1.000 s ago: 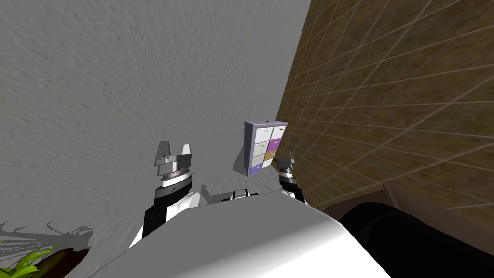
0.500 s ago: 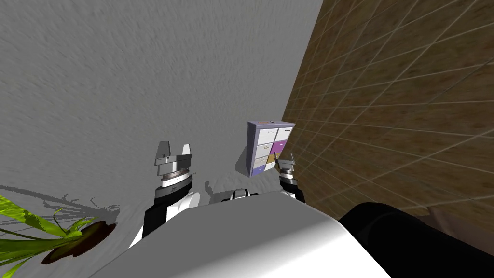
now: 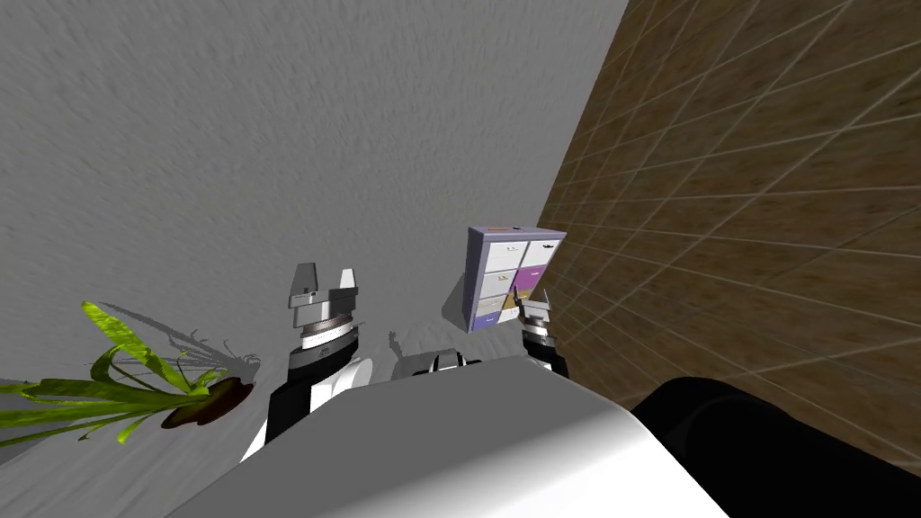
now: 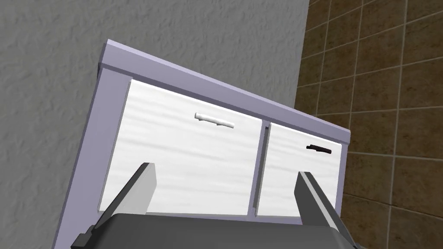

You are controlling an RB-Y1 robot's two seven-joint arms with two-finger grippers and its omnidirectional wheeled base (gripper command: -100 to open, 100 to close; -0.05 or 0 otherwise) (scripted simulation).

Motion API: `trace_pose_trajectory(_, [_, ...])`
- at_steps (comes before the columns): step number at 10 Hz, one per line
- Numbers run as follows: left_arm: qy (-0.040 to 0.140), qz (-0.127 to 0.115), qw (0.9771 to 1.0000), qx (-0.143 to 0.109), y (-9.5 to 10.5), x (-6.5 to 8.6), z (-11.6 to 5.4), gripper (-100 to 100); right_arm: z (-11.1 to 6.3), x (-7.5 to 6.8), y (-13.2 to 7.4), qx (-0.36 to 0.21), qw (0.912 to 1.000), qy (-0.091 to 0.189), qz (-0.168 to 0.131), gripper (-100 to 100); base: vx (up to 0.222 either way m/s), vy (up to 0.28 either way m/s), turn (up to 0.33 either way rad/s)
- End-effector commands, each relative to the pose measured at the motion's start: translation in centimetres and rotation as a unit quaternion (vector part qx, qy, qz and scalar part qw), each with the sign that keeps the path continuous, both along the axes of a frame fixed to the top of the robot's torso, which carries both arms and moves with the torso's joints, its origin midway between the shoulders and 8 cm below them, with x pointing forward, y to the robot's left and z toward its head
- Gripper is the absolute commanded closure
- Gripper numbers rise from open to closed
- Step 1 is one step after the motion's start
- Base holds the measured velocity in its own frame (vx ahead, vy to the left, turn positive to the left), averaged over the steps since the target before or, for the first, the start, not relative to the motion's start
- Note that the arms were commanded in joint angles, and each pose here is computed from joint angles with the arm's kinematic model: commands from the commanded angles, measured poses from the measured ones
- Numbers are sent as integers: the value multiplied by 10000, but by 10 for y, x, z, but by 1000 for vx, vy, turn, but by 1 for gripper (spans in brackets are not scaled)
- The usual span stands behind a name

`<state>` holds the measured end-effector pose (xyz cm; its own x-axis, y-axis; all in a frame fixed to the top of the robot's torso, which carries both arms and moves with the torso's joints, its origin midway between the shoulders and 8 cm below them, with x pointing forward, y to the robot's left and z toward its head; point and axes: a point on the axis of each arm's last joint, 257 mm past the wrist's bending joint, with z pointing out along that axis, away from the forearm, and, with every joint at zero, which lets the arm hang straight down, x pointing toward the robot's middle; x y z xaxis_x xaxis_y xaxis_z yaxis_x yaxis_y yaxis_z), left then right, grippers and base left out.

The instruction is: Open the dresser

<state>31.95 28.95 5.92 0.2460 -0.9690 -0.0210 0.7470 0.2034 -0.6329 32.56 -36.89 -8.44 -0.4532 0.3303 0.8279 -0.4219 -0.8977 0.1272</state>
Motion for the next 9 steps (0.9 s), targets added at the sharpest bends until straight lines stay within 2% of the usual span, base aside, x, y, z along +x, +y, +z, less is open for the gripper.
trace_pose_trajectory(1, [1, 1, 10000, 0, 0, 0, 0, 0, -14, -2, -10, 570, 9983, -55, 137, -100, 12, -79, 279])
trace_pose_trajectory(3, [1, 1, 10000, 1, 0, 0, 0, 0, -14, -2, -10, 735, 9969, -120, 249, -100, 10, -55, 87])
trace_pose_trajectory(4, [1, 1, 10000, 0, 0, 0, 0, 0, -25, -5, -17, 1055, 9939, -136, 280, -100, 11, -42, 288])
trace_pose_trajectory(5, [0, 0, 10000, 0, 0, 0, 0, 0, -25, -5, -17, 1151, 9926, -176, 345, -100, 11, -54, 192])
trace_pose_trajectory(6, [1, 1, 10000, 0, 0, 0, 0, 0, -25, -5, -17, 1176, 9922, -186, 361, -100, 9, -31, -14])
trace_pose_trajectory(7, [1, 1, 10000, 0, 0, 0, 0, 0, -36, -7, -25, 1503, 9877, -212, 387, -100, 2, -53, 290])
trace_pose_trajectory(8, [0, 0, 10000, 0, 0, 0, 0, 0, -36, -7, -25, 1601, 9857, -255, 452, -100, 4, -62, 188])
trace_pose_trajectory(9, [1, 1, 10000, 0, 0, 0, 0, 0, -47, -10, -32, 1874, 9810, -265, 437, -100, 9, -80, 310])
